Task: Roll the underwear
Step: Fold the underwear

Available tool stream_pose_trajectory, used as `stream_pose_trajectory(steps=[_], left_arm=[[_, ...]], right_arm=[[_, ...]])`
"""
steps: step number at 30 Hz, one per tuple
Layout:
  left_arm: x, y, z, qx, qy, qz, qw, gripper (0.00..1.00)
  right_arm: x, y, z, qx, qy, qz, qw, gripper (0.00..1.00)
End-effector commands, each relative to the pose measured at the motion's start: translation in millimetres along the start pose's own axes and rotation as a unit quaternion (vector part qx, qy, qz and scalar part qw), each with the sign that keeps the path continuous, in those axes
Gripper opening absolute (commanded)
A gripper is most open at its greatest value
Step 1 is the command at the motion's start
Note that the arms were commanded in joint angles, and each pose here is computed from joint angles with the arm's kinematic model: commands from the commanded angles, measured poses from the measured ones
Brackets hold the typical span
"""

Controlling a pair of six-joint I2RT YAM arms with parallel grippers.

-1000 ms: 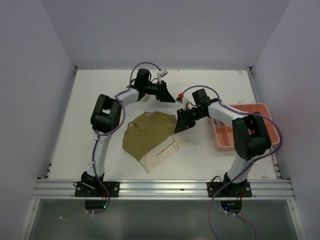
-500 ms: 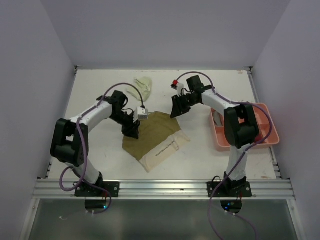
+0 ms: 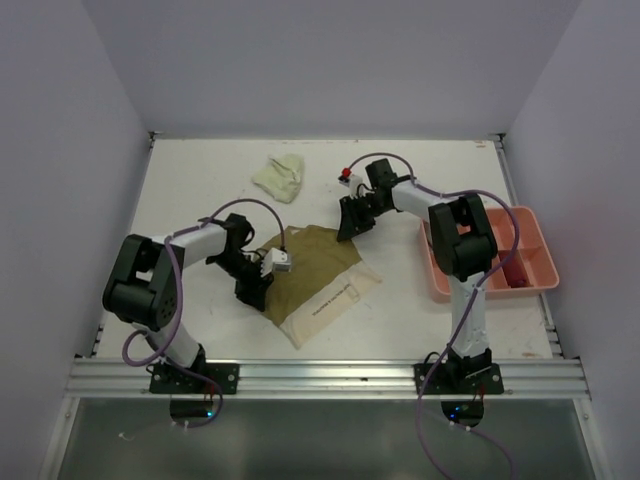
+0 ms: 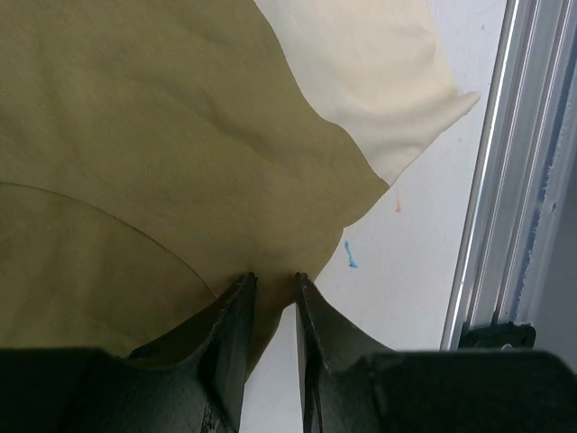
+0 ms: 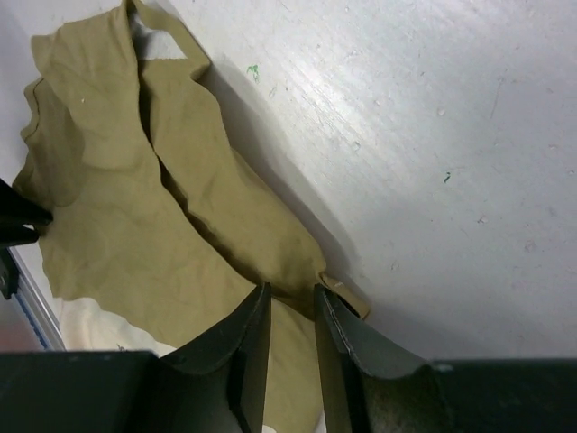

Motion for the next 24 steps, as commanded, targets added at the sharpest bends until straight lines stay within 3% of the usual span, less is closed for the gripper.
stream_pose_trajectory(steps=[1, 9, 12, 16, 19, 24], left_arm=[[10.0, 35.3, 1.3, 0.015, -0.011, 0.117, 0.993, 0.29], [-20.8, 35.2, 56.5, 0.018, -0.083, 0.142, 0.986, 0.27], [-42.2, 35.4, 87.6, 0.021, -0.113, 0.139, 0.984, 0.28], [-63.5, 19.3, 116.9, 0.061, -0.134, 0.123, 0.981, 0.42], [-87.2, -7.3, 138.4, 0.076, -0.197, 0.09, 0.973, 0.48], [-126.9, -40.0, 137.3, 0.082, -0.293, 0.038, 0.952, 0.5]], right_arm=[[5.2, -0.1, -7.6, -0.003, 0.04, 0.003, 0.999, 0.3], [-20.8, 31.0, -11.6, 0.0, 0.116, 0.019, 0.993, 0.21], [-32.7, 50.3, -3.6, 0.007, 0.104, 0.026, 0.994, 0.17], [-47.1, 77.0, 22.5, 0.005, 0.016, 0.045, 0.999, 0.13], [-68.2, 89.1, 59.7, -0.061, -0.05, 0.029, 0.996, 0.23], [-96.9, 46.9, 90.7, -0.127, -0.036, -0.065, 0.989, 0.26]])
Point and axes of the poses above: each gripper's point midway between its finger pads, its own x axis out along the fingers, its own z axis along the line the jaws close on, y = z × x, the point moved 10 cm from there along -x, back along the fingers, and after that the axes turned 14 degrees about x, right-handed, at the moved point
